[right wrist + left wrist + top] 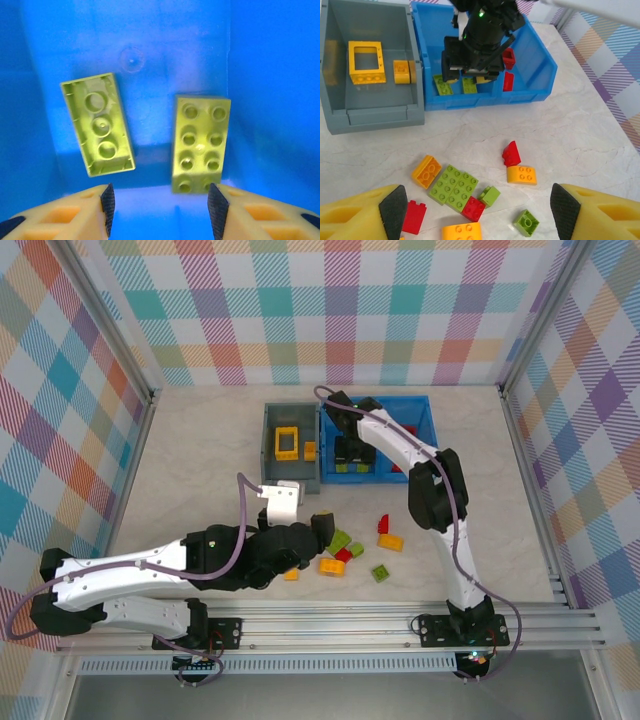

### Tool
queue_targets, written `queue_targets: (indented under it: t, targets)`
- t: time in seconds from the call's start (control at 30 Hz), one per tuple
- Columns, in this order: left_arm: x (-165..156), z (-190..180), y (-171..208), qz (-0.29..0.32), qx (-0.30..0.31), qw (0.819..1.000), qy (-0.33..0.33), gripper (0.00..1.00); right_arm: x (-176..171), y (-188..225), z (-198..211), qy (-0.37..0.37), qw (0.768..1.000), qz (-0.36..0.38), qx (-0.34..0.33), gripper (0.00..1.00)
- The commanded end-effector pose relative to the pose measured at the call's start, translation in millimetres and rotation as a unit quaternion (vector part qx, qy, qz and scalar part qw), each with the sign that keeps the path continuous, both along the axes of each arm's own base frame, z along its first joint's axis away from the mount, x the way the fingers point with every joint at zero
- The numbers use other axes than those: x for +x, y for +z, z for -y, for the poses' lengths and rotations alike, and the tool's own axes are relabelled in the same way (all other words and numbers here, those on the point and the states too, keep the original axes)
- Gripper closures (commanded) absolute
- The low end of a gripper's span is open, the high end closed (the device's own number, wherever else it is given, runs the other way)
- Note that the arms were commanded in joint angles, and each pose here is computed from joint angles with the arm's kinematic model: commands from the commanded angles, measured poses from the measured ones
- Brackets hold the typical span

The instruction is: Sort the legos into containers by color

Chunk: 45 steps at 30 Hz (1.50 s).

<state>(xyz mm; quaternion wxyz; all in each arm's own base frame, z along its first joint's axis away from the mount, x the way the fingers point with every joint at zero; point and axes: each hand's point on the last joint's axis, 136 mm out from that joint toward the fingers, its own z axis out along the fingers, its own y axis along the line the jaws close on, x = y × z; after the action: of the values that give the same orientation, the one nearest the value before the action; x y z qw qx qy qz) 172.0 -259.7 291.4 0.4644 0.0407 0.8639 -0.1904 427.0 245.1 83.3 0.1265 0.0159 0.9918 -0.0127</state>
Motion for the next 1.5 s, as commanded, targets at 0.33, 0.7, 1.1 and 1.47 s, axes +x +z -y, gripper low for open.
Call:
queue_targets:
  t: [0.33,0.7,1.1,1.47]
  targets:
    - [-18.1,-57.2,-121.6,-0.227,0.054,0.969,0.085,0.28,-130.8,174.3,-33.4,0.160,0.949,0.196,0.190,0.45]
    - [-39.6,-44.6,-233.1,-0.341,0.142,0.925,0.086,0.25,-337.9,119.9,-39.5,0.321,0.859,0.070,0.393,0.31]
    - [-24.2,-48.7,-280.9,-0.360,0.160,0.916,0.080,0.44,-352.6,115.8,-8.7,0.287,0.874,0.087,0.382,0.30]
    - [-3.2,-72.8,-213.8,-0.287,0.177,0.936,0.103,0.71,-333.6,137.4,-17.3,0.271,0.878,0.128,0.372,0.34]
